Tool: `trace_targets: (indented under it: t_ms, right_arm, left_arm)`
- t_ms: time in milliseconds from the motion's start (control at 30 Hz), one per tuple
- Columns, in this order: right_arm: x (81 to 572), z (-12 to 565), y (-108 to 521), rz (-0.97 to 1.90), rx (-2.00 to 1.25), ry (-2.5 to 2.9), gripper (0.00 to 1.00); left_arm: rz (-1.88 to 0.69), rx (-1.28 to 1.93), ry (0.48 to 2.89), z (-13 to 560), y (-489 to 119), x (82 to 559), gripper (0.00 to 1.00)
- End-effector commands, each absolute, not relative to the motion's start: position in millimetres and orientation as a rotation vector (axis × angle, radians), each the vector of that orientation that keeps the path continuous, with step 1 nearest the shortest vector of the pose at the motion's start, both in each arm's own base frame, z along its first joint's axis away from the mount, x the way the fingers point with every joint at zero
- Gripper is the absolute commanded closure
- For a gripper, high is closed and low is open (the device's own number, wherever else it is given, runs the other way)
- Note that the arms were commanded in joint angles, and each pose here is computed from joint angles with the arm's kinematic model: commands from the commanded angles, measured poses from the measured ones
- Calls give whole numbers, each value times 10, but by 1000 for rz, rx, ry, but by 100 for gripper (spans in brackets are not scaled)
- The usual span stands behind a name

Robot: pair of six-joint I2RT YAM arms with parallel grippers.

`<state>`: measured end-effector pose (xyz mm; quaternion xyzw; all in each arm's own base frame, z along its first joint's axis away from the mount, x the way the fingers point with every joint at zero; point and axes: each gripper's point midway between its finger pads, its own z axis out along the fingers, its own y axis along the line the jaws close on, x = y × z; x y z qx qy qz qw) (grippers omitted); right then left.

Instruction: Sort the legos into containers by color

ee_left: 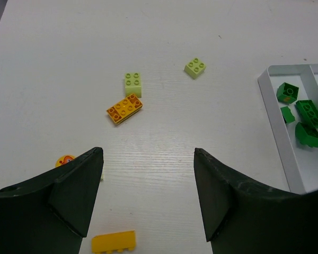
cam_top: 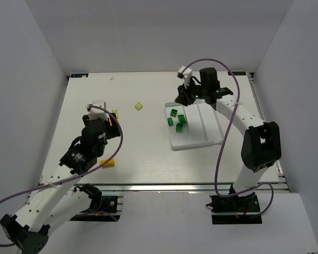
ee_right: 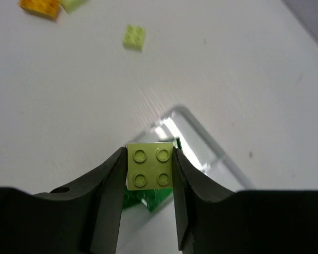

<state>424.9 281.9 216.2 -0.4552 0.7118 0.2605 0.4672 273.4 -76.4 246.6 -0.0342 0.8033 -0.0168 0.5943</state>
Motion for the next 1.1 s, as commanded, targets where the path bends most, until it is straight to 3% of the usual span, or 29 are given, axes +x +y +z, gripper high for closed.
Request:
trace_targets:
  t_ms: [0, 200, 467, 700, 767, 833, 867, 900, 933, 1000, 1033, 1067]
  right_arm:
    - [4211, 1691, 2270, 540, -986, 1966, 85]
    - [4173, 1303, 1888, 465, -930, 2095, 79]
    - [4349, 903, 1739, 444, -877, 2196, 41]
    - [4491, 1076, 1734, 468, -838, 2167, 37]
    - [4396, 1219, 1735, 504, -828, 2143, 43]
    - [4238, 1663, 1807, 539, -845, 2017, 53]
    - [4085, 1679, 1802, 567, -820, 2017, 64]
    - [3967, 2069, 1824, 582, -809, 1909, 79]
    - [3889, 2177, 1803, 595, -766, 1898, 100]
    - [3659, 2493, 1693, 625, -572, 1888, 100]
    - [3578, 2563, 1656, 631, -550, 1876, 85]
    - [3470, 2617, 1672, 672, -537, 1863, 59]
  left_arm:
    - [-79, -44, 1869, 2457, -851, 2741, 21]
    - [-145, 8, 1881, 2411, -992, 2745, 21]
    - [-234, 110, 1933, 2248, -1253, 2783, 19]
    - [-312, 148, 1977, 2104, -1485, 2873, 19]
    - [-321, 139, 2005, 2076, -1581, 2982, 25]
    - [-311, 134, 2032, 2027, -1657, 3103, 48]
    - [-297, 118, 2055, 1983, -1684, 3174, 57]
    - [-268, 111, 2098, 1886, -1742, 3346, 64]
    - [-267, 97, 2129, 1812, -1806, 3429, 70]
    - [-228, 67, 2210, 1598, -1878, 3723, 71]
    - [-220, 52, 2231, 1536, -1897, 3816, 69]
    - [-203, 14, 2257, 1474, -1879, 3908, 57]
